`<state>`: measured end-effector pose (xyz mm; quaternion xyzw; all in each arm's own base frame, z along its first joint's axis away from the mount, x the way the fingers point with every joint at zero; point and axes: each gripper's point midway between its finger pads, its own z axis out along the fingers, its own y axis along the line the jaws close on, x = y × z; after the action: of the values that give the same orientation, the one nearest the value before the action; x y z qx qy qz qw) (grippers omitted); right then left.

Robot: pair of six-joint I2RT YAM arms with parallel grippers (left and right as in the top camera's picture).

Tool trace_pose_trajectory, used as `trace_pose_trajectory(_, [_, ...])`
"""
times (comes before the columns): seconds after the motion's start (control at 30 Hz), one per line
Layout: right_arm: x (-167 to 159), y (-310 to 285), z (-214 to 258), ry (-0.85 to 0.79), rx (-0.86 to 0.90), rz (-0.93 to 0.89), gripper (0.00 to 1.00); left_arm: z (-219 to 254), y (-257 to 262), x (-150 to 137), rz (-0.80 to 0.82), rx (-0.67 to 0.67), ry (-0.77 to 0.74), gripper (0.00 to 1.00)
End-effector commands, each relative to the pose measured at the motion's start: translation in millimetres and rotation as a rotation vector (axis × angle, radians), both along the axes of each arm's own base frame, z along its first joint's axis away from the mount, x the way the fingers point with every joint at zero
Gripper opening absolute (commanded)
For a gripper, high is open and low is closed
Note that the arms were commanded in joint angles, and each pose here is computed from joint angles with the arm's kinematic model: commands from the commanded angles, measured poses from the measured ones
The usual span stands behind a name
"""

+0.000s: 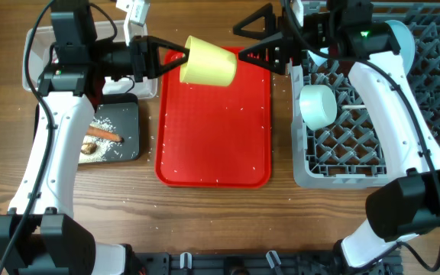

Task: Sort waste into correct bins and load items into the dishwasher rack
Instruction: 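Lift the yellow cup with the left gripper and pass it to the right gripper, then carry the yellow cup with the right gripper and place it in the rack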

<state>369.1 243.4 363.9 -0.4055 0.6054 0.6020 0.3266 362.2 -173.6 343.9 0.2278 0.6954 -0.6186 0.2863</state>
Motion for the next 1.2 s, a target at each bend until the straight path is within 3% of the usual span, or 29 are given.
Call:
trace_pose_trajectory(0.0, [-8,1,11,-0.067,0.012,0.012,1.0,6,3,6,0.017,-0.013,0.036,0.04])
trace_pose_trajectory(0.37, [-19,38,1,-0.1,-0.018,0.055,0.98,8,-10,2,-0.016,-0.012,0.013,0.04])
trace_pose_trajectory(0.57, [-28,48,0,-0.084,-0.021,0.084,0.74,8,-10,2,-0.014,-0.011,0.01,0.04])
trace_pose_trajectory(0.63, [-29,48,-1,-0.079,-0.023,0.084,0.57,8,-10,2,-0.011,-0.01,0.01,0.04])
trace_pose_trajectory(0.7, [-28,48,-2,-0.067,-0.03,0.077,0.56,7,-10,5,0.002,-0.004,0.01,0.15])
trace_pose_trajectory(0.9, [1,31,-28,0.082,-0.174,-0.123,0.56,-1,-7,17,0.077,0.031,0.021,0.33])
trace_pose_trajectory(1.03, [18,-34,-55,0.236,-0.405,-0.438,0.56,-37,11,49,0.329,0.174,0.13,0.44])
trace_pose_trajectory(1.17, [6,-111,-64,0.398,-0.589,-0.748,0.56,-67,34,67,0.52,0.307,0.208,0.49])
